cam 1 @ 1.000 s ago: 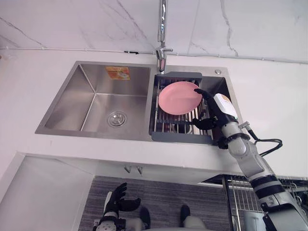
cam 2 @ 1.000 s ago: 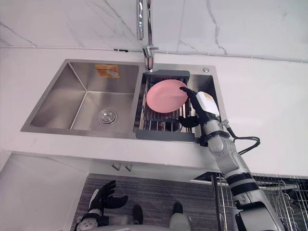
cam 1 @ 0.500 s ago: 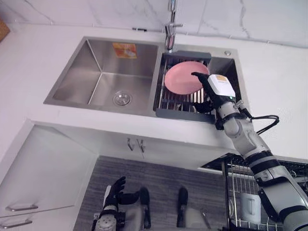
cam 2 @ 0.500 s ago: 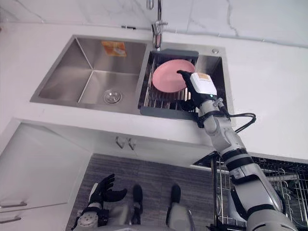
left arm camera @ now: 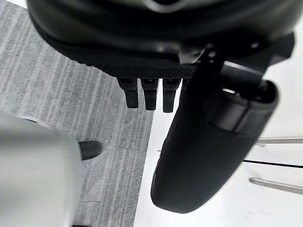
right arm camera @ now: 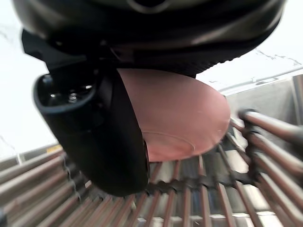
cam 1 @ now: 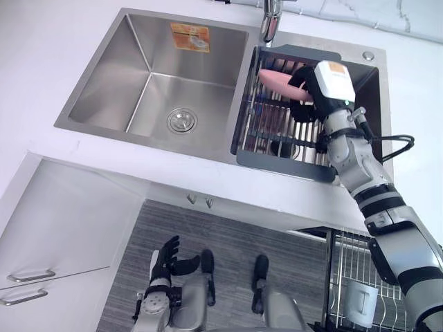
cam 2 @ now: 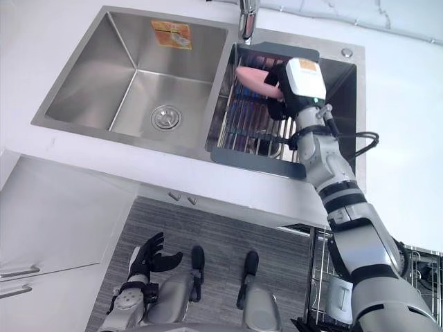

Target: Walk over to the sink, pick up the cup, carry it to the dishwasher, place the cup inside the dishwasher, then close the dishwasher door

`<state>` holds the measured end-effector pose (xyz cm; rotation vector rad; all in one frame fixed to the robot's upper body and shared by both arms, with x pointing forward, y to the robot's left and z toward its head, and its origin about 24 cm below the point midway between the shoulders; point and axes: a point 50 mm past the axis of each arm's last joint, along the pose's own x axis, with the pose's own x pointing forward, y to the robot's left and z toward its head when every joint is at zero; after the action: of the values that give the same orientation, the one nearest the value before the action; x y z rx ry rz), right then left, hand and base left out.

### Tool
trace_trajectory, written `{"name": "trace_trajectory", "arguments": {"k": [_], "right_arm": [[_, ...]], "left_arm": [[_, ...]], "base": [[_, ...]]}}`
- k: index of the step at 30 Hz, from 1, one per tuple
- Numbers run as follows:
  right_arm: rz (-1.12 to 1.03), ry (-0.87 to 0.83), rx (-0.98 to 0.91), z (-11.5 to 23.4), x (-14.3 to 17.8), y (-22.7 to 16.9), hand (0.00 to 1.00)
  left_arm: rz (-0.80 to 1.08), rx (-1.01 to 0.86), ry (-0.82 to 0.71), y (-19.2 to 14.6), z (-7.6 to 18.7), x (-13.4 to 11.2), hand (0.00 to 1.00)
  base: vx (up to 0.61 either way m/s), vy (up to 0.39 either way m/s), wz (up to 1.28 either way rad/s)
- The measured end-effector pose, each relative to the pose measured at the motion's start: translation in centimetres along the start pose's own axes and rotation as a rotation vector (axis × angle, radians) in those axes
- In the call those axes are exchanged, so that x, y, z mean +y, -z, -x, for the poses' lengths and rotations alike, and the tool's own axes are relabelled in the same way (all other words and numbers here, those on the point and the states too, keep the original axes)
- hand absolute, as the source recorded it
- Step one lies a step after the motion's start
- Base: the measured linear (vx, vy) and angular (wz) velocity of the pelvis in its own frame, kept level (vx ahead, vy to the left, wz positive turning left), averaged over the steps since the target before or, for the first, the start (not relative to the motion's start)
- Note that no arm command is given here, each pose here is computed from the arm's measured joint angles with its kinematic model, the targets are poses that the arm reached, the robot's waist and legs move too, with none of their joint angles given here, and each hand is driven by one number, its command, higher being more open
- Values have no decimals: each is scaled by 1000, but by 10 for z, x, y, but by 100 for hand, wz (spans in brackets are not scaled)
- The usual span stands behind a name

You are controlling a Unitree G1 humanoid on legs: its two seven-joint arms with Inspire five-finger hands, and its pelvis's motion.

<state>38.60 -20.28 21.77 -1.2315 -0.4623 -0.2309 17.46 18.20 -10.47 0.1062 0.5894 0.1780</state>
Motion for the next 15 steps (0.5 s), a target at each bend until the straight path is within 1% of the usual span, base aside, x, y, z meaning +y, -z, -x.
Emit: {"name": "trace_trajectory", "arguments": {"k": [4,9,13,15], "right_arm": [[-34,61,-39,6,-10,-9,30],[-114,191,-131,40,-30,-20,30],[-177,311,-146,65,-48,-21,30],[-225,396,-134,86,-59,-19,30]], "left_arm": [[2,-5,0,-2,-1,0,90],[21,8,-14,0,-1,1,90],[3,16,-10,1,-1,2,90],[0,33,-9,4,1,2,90]], "base": [[-18,8,-6],[48,10,-10],[73,22,-27],[45,20,-35]]}}
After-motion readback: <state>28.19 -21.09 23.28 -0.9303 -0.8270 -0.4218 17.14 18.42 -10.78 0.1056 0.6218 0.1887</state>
